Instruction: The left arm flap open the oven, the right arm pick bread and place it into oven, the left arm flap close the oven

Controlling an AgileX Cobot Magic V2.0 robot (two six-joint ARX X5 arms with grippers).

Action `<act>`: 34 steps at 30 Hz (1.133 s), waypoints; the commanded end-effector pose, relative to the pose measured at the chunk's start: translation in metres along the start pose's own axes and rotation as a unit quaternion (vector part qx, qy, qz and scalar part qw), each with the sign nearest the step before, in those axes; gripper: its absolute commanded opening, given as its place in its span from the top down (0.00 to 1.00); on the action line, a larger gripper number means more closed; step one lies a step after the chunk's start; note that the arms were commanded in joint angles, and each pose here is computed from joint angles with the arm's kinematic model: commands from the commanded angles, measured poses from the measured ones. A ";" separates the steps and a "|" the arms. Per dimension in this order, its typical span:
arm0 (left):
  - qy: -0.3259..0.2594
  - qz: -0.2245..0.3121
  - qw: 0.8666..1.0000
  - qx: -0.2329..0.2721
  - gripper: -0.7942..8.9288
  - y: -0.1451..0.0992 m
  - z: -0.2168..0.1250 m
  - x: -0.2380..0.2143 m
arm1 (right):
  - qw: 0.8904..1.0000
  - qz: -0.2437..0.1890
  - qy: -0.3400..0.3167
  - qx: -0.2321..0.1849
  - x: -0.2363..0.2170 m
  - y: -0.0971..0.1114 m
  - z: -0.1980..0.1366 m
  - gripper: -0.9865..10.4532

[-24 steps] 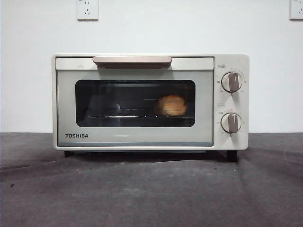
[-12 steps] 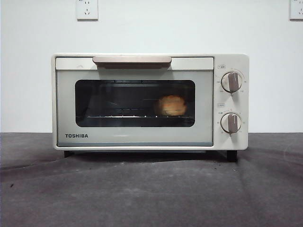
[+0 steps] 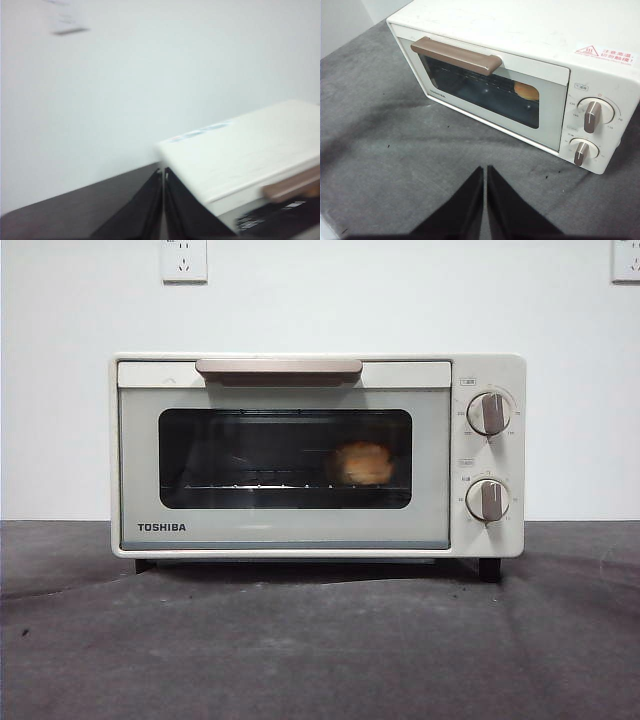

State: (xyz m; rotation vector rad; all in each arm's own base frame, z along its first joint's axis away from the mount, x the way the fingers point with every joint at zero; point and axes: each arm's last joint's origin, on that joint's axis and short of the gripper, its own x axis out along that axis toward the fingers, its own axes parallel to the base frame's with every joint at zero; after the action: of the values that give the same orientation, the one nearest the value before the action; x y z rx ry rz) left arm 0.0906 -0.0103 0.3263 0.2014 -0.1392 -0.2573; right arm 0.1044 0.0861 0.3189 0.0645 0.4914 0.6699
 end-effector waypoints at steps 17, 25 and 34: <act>0.069 0.040 0.997 -0.012 0.90 -0.021 -0.129 -0.013 | 1.000 0.003 -0.012 -0.007 -0.002 0.002 0.006 0.91; 0.103 0.035 0.994 -0.020 0.90 -0.026 -0.153 -0.015 | 1.000 0.003 -0.012 -0.007 -0.002 0.002 0.006 0.91; 0.144 0.027 0.989 -0.030 0.90 -0.030 -0.172 -0.017 | 1.000 0.003 -0.012 -0.007 -0.002 0.002 0.006 0.91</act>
State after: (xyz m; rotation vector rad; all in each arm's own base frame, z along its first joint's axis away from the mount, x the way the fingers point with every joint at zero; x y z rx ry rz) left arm 0.0947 -0.0040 0.1585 0.1786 0.1194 -0.1797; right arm 0.1044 0.0861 0.3189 0.0646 0.4910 0.6700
